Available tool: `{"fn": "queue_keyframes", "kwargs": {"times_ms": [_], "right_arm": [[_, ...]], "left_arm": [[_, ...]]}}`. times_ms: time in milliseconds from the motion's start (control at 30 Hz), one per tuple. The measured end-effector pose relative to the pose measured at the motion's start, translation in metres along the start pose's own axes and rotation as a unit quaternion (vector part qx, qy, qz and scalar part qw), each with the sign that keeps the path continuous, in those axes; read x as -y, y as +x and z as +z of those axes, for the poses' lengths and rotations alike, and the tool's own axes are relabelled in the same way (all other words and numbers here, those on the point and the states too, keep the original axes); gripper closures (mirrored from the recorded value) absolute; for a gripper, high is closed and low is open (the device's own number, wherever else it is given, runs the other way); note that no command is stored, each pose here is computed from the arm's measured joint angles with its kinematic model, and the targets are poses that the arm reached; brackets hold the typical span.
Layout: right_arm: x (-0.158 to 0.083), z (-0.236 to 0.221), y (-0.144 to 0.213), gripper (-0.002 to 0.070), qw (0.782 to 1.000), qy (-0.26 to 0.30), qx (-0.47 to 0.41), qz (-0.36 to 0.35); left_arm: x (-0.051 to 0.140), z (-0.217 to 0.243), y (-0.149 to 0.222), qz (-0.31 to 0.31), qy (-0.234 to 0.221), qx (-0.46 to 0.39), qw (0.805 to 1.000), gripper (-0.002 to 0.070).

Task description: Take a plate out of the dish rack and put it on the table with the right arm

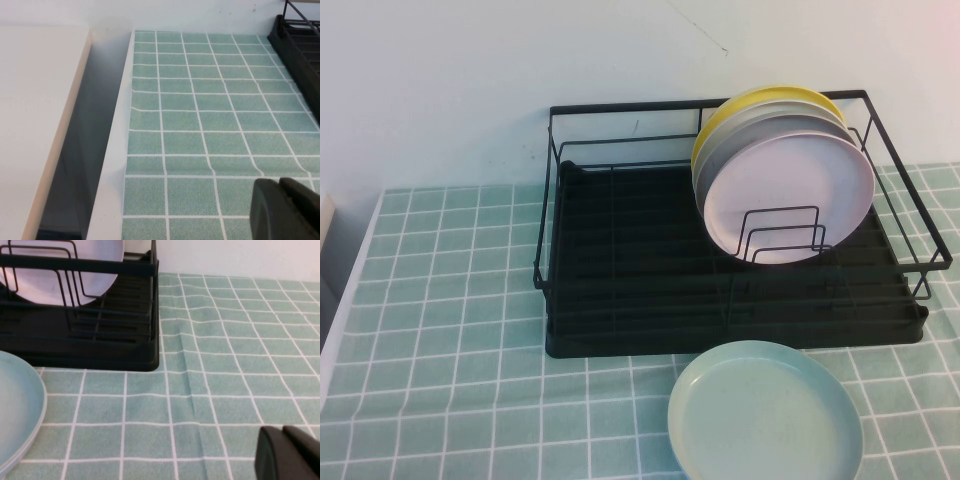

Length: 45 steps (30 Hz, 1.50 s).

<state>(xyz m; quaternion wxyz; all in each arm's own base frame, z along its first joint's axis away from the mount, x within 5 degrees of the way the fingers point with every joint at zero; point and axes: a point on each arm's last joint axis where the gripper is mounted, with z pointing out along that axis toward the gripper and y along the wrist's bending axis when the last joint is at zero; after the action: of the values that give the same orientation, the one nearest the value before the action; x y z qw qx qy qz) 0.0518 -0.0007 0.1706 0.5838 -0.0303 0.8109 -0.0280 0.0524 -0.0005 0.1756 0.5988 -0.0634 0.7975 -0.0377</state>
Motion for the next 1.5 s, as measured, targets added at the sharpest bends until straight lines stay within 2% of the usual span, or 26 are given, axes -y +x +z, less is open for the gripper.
{"fn": "queue_keyframes", "kwargs": {"times_ms": [167, 333, 567, 700, 833, 967, 1200, 1333, 1500], "right_arm": [[0.000, 0.000, -0.002, 0.0678, 1.000, 0.001, 0.014, 0.000], [0.002, -0.003, -0.023, 0.0678, 0.991, 0.010, 0.137, 0.000], [0.004, -0.025, -0.062, 0.0678, 0.927, 0.027, 0.373, 0.000], [0.007, -0.034, -0.070, 0.0678, 0.898, 0.042, 0.437, 0.004], [0.012, -0.036, -0.071, 0.0678, 0.892, 0.053, 0.446, 0.040], [0.014, -0.035, -0.072, 0.0678, 0.899, 0.054, 0.430, 0.061], [0.012, -0.062, -0.115, 0.0678, 0.927, 0.037, 0.374, 0.014], [0.010, -0.066, -0.140, 0.0678, 0.954, 0.015, 0.300, -0.006], [0.009, -0.044, -0.176, 0.0678, 0.985, -0.008, 0.167, -0.050]], "left_arm": [[0.000, 0.000, 0.000, 0.000, 0.000, 0.000, 1.000, 0.0677], [0.000, 0.000, 0.000, 0.000, 0.000, 0.000, 1.000, 0.0677], [0.000, 0.000, 0.000, 0.000, 0.000, 0.000, 1.000, 0.0678], [0.000, 0.000, 0.000, 0.000, 0.000, 0.000, 1.000, 0.0678], [0.000, 0.000, 0.000, 0.000, 0.000, 0.000, 1.000, 0.0678], [0.000, 0.000, 0.000, 0.000, 0.000, 0.000, 1.000, 0.0678], [0.000, 0.000, 0.000, 0.000, 0.000, 0.000, 1.000, 0.0678], [0.000, 0.000, 0.000, 0.000, 0.000, 0.000, 1.000, 0.0678], [0.000, 0.000, 0.000, 0.000, 0.000, 0.000, 1.000, 0.0678]]}}
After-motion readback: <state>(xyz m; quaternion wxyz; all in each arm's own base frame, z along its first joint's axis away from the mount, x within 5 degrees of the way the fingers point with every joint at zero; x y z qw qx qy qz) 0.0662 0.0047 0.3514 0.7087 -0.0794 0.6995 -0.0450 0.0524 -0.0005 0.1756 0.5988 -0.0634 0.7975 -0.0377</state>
